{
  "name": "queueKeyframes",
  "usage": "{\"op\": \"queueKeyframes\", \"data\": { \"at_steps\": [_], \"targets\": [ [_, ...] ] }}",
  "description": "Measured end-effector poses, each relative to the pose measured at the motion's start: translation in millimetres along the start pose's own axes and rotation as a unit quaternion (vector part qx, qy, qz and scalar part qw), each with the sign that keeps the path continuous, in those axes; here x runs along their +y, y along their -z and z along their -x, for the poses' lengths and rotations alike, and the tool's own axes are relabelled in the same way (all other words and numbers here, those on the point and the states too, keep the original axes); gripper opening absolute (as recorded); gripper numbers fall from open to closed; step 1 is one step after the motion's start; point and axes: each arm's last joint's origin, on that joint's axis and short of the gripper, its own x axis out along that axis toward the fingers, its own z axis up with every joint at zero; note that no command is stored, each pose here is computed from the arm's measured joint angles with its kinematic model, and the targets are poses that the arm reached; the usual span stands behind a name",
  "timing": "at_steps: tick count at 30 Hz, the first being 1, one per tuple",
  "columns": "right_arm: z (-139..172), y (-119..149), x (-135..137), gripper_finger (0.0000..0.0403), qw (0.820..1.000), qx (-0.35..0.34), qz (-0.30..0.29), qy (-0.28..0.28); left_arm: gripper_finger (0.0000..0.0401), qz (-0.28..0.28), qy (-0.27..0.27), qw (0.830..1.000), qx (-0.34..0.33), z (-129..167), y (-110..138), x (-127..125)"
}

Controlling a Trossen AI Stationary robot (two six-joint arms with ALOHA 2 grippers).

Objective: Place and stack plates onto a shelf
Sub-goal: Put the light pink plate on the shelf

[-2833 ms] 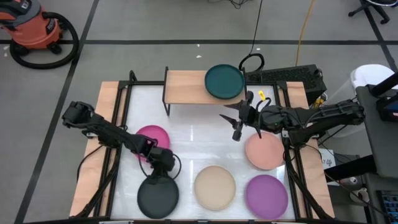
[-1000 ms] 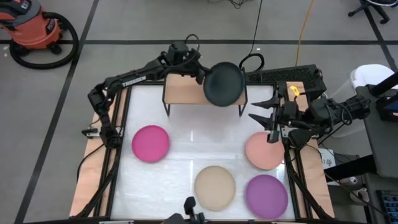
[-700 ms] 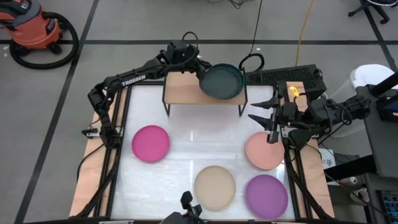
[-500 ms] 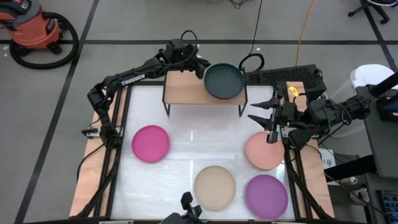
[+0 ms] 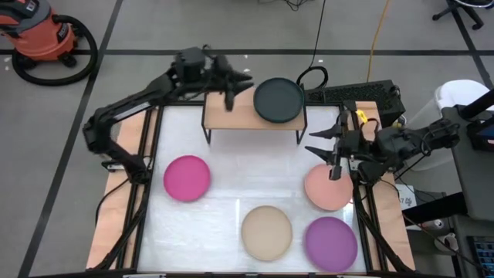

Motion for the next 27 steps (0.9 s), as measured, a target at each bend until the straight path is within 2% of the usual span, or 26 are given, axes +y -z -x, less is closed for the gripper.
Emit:
{"op": "queueKeyframes", "data": {
  "at_steps": [3,7,11,19,23,27],
  "targets": [
    [-5.0,18.8,4.3,0.0167,0.999,0.032,0.000,0.015,0.0118,-0.063,0.018,0.998,-0.002,28.4,-16.1,-28.1],
    [-8.9,49.0,10.1,0.0167,0.995,0.098,-0.013,0.018,0.0118,-0.083,-0.006,0.996,-0.010,65.9,-22.6,-51.8],
    [-10.8,76.2,16.3,0.0167,0.988,0.149,-0.041,-0.003,0.0118,-0.087,-0.002,0.995,-0.051,100.9,-13.3,-69.6],
    [-17.7,117.1,26.4,0.0167,0.984,0.153,-0.095,-0.008,0.0118,-0.055,0.043,0.992,-0.107,132.5,55.8,-94.9],
    [-17.8,127.1,29.1,0.0167,0.976,0.183,-0.113,-0.026,0.0118,-0.016,0.076,0.989,-0.124,132.6,97.1,-107.2],
    [-17.0,126.5,29.1,0.0167,0.968,0.212,-0.129,-0.028,0.0118,-0.021,0.103,0.982,-0.156,133.2,122.6,-117.1]
  ]
}}
